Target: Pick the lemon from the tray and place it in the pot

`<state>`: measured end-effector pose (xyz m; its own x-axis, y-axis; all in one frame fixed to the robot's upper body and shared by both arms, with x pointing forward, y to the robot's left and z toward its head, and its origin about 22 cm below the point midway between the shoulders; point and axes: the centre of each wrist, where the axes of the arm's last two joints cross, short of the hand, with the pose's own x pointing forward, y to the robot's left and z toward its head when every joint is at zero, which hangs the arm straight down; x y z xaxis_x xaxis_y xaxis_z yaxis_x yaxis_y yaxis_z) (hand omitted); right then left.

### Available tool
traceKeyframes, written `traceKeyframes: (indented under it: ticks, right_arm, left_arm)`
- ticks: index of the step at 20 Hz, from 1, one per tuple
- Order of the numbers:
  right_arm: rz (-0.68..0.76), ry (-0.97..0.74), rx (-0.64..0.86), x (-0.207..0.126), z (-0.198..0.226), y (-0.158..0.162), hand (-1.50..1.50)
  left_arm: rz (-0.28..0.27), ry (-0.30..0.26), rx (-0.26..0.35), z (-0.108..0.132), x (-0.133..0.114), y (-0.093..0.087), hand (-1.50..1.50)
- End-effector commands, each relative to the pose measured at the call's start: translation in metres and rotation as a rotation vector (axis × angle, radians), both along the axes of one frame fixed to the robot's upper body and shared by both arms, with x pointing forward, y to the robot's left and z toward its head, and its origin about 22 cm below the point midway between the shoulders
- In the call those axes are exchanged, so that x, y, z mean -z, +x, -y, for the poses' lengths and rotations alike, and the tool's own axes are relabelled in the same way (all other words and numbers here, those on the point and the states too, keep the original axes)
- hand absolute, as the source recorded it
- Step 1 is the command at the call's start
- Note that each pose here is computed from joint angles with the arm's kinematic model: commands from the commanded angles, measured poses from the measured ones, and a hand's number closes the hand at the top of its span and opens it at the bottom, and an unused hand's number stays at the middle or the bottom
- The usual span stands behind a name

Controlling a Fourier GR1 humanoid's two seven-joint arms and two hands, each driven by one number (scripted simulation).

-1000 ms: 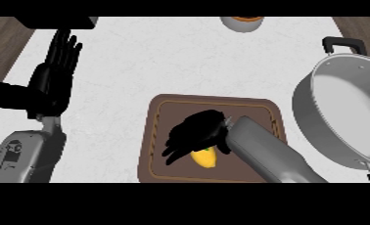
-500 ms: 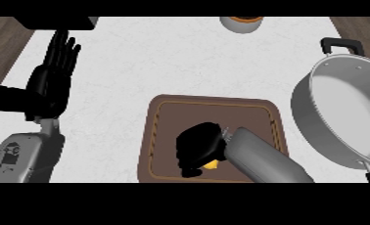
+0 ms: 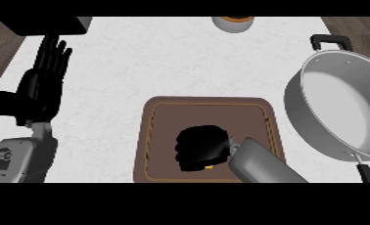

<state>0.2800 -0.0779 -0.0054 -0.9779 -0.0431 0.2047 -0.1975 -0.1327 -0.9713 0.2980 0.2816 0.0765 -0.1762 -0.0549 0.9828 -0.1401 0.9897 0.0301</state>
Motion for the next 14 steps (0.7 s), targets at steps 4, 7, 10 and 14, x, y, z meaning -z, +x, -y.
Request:
traceKeyframes:
  ticks: [4,7,10,14]
  right_arm:
    - [-0.122,0.064,0.602,0.039,0.017,-0.055,1.5]
    - [-0.085,0.171,0.779,0.024,0.024,-0.067,1.5]
    - [0.031,0.27,0.951,-0.001,0.041,-0.076,1.5]
    - [0.088,0.444,1.151,-0.035,0.051,-0.105,1.5]
  left_arm:
    - [-0.036,-0.003,-0.103,-0.025,0.009,-0.012,0.0]
    - [-0.04,0.013,-0.113,-0.028,0.015,-0.018,0.0]
    - [-0.03,0.0,-0.119,-0.028,0.009,-0.018,0.0]
    - [-0.032,-0.001,-0.096,-0.027,0.012,-0.022,0.0]
